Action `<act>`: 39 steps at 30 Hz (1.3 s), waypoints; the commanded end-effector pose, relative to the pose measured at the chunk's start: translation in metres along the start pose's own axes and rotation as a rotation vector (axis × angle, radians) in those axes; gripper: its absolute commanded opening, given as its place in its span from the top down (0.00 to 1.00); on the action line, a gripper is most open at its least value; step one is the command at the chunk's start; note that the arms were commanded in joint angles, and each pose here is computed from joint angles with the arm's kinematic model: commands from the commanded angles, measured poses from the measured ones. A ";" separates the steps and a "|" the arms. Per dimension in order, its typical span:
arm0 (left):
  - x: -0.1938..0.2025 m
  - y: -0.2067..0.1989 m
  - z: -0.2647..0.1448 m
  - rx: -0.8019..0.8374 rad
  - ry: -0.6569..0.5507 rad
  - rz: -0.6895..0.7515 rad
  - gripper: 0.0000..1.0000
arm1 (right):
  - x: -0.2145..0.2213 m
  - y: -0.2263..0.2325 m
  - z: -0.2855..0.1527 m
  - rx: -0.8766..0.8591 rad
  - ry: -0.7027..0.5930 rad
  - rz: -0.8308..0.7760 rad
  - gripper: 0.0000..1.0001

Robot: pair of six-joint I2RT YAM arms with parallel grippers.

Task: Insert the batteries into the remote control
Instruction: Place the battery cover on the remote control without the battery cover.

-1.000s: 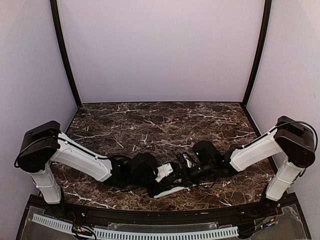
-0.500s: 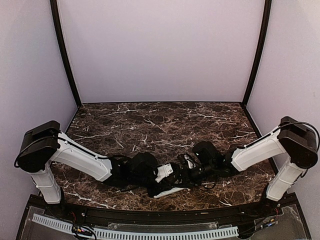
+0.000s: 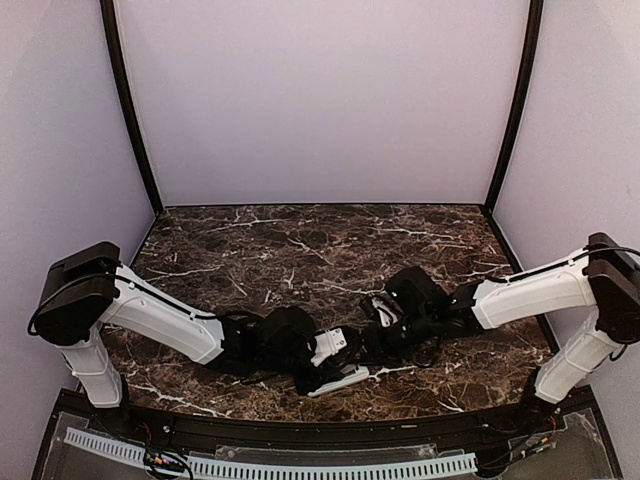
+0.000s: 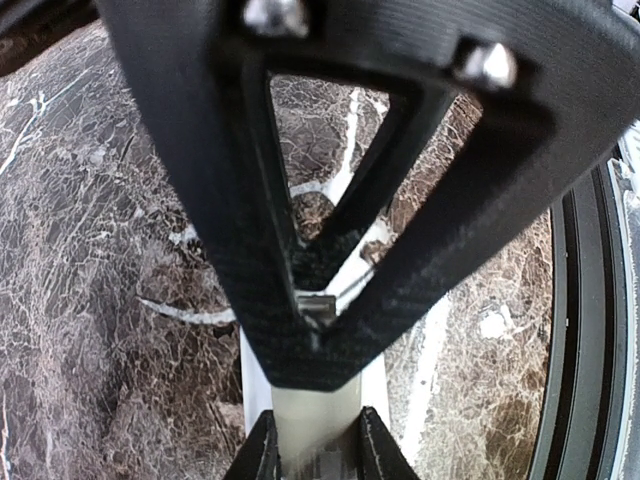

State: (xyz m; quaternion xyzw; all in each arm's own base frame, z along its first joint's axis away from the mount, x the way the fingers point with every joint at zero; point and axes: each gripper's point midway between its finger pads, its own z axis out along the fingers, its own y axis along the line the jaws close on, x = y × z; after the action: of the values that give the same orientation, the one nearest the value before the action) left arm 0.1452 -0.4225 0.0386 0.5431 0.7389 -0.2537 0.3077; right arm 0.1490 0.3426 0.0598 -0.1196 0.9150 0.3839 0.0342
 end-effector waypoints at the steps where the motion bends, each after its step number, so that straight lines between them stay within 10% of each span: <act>1: 0.066 -0.007 -0.001 0.018 0.223 -0.002 0.87 | -0.002 -0.004 -0.012 0.068 -0.010 -0.029 0.65; 13: 0.068 -0.006 -0.001 0.011 0.231 -0.001 0.87 | -0.003 0.008 -0.018 0.072 -0.006 -0.053 0.88; 39: 0.071 -0.004 0.001 0.000 0.248 0.002 0.88 | 0.002 0.004 0.001 0.081 0.035 -0.054 0.96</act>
State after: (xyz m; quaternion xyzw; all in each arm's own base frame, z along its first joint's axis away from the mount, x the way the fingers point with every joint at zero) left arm 0.1451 -0.4220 0.0379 0.5433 0.7399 -0.2491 0.3088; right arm 0.1478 0.3394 0.0656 -0.1444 0.9282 0.3410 0.0351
